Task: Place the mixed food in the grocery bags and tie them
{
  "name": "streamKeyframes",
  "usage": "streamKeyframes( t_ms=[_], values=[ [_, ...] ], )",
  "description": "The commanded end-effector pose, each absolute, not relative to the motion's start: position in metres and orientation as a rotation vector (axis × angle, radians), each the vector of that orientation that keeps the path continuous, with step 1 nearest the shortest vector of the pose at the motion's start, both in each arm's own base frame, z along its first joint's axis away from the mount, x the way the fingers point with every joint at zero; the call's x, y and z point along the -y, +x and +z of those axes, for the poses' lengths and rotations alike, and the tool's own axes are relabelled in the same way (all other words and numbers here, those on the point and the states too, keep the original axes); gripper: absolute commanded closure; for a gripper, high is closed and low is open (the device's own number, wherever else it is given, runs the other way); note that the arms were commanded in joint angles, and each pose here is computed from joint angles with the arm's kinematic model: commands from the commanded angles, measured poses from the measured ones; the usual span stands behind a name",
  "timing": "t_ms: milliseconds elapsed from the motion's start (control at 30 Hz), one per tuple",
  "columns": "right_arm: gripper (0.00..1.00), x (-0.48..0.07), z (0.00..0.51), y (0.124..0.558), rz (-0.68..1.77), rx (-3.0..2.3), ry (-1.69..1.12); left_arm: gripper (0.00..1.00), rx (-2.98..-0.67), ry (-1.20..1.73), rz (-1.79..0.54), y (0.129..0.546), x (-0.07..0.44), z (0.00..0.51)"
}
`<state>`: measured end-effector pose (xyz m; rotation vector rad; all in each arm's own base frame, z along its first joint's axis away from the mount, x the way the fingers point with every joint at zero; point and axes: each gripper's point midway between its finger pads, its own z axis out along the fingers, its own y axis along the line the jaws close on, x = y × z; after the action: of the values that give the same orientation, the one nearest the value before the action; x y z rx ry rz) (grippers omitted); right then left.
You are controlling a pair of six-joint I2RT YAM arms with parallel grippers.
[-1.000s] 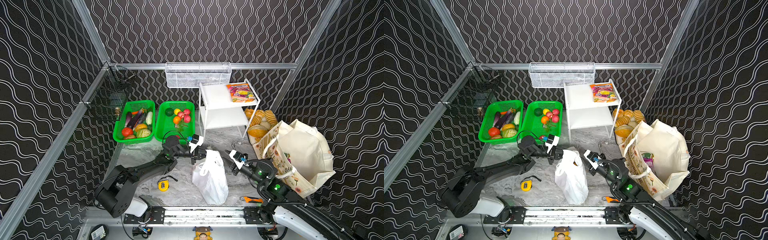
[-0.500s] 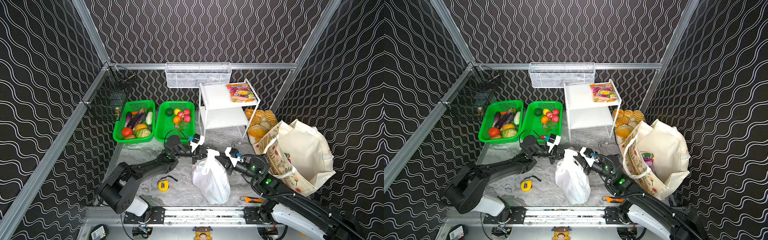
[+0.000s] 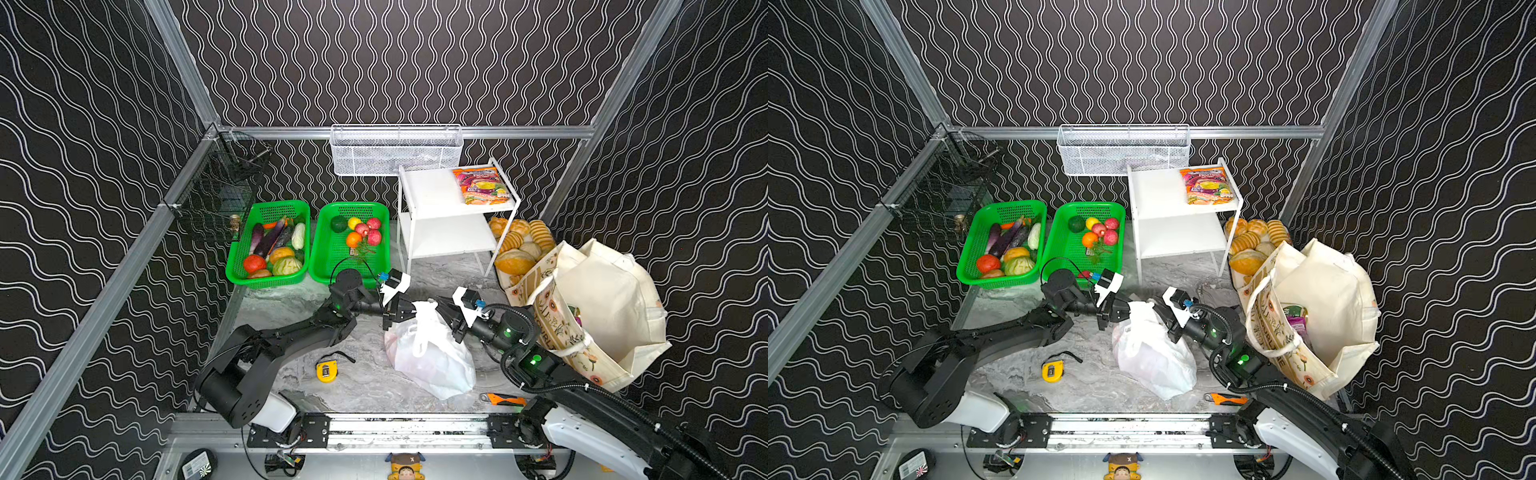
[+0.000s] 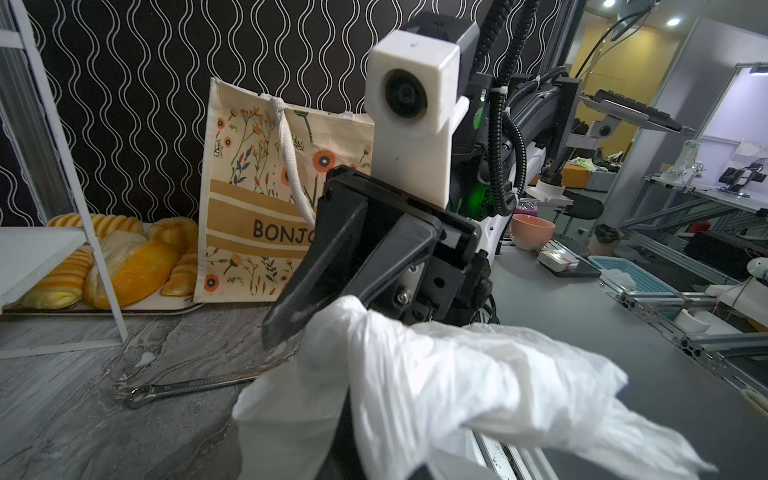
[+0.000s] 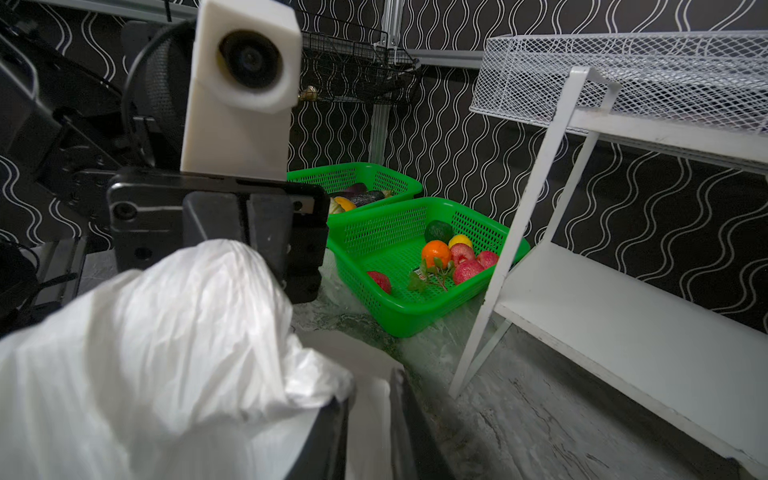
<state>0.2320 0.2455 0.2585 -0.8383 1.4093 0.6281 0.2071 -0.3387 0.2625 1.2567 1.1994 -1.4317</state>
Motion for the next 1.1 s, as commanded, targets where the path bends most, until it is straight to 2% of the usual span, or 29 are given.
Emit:
streamKeyframes(
  t_ms=[0, 167, 233, 433, 567, 700, 933, 1067],
  values=[
    [0.78, -0.24, 0.266, 0.23, 0.636, -1.401, -0.799, 1.0, -1.187, 1.29, -1.397, 0.205, 0.337, 0.26],
    [0.68, -0.227, 0.256, 0.214, 0.673, -1.467, -0.783, 1.0, -1.194, 1.232, -1.316, 0.217, 0.337, 0.265],
    [0.66, -0.216, 0.254, 0.215, 0.698, -1.552, -0.682, 1.0, -1.187, 1.218, -1.294, 0.22, 0.337, 0.267],
    [0.7, -0.219, 0.274, 0.201, 1.068, -1.756, -0.424, 1.0, -1.165, 1.22, -1.292, 0.22, 0.338, 0.267],
    [0.77, -0.228, 0.285, 0.209, 1.277, -1.844, -0.232, 1.0, -1.158, 1.209, -1.302, 0.222, 0.339, 0.266],
    [0.77, -0.238, 0.285, 0.216, 1.469, -1.902, -0.114, 1.0, -1.152, 1.188, -1.309, 0.225, 0.34, 0.268],
    [0.78, -0.237, 0.28, 0.218, 1.63, -1.911, 0.016, 1.0, -1.151, 1.193, -1.308, 0.226, 0.341, 0.266],
    [0.79, -0.24, 0.28, 0.219, 1.634, -1.918, -0.003, 1.0, -1.149, 1.196, -1.321, 0.226, 0.342, 0.267]
  ],
)
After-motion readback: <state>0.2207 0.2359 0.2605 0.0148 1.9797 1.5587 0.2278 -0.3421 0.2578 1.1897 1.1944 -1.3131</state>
